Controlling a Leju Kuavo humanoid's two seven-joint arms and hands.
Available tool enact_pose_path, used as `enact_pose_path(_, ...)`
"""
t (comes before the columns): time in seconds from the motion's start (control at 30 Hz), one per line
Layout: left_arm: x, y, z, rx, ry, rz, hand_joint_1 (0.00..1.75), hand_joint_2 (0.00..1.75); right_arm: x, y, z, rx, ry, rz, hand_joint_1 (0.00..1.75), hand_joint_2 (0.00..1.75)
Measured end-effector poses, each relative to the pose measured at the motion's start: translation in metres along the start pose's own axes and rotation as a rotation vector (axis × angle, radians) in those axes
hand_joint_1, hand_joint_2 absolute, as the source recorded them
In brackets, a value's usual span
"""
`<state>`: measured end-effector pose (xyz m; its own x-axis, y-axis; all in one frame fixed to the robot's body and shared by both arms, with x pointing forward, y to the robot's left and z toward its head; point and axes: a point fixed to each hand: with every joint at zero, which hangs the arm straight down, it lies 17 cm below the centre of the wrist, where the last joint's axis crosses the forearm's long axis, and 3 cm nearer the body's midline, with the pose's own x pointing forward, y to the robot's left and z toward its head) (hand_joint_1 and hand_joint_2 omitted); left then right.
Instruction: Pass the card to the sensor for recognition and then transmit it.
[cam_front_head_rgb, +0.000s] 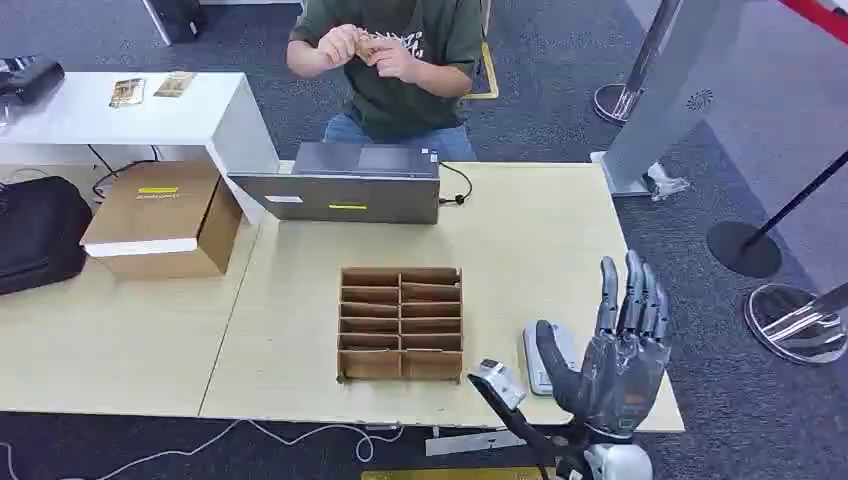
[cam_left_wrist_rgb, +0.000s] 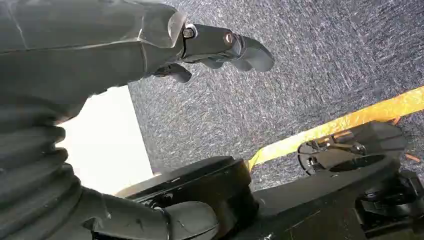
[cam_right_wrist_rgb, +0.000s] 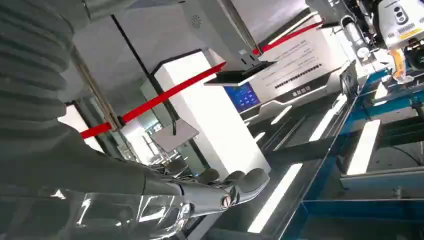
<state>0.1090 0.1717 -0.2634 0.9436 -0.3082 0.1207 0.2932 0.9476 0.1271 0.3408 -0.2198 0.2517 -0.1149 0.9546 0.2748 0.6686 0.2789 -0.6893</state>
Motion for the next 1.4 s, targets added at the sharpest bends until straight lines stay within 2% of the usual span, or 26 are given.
enact_pose_path(0.47, 0.0, 0.0, 0.0, 0.002, -0.002, -0.006, 0.0, 1.75, -0.001, 0.0, 0.0, -0.001, 0.007, 0.0, 0.0, 1.75)
enact_pose_path(0.87, 0.001, 0.0, 0.0, 0.001, 0.0, -0.009, 0.0, 1.75, 0.015, 0.004, -0.01, -0.013, 0.002, -0.043, 0.0, 1.75)
enact_pose_path(1.13, 0.002, 0.0, 0.0, -0.002, 0.003, -0.021, 0.0, 1.75, 0.029, 0.002, -0.035, -0.059, -0.03, -0.067, 0.0, 1.75)
enact_pose_path(1.4, 0.005, 0.0, 0.001, -0.004, 0.005, -0.046, 0.0, 1.75, 0.052, 0.028, -0.075, -0.067, -0.104, -0.11, 0.0, 1.75)
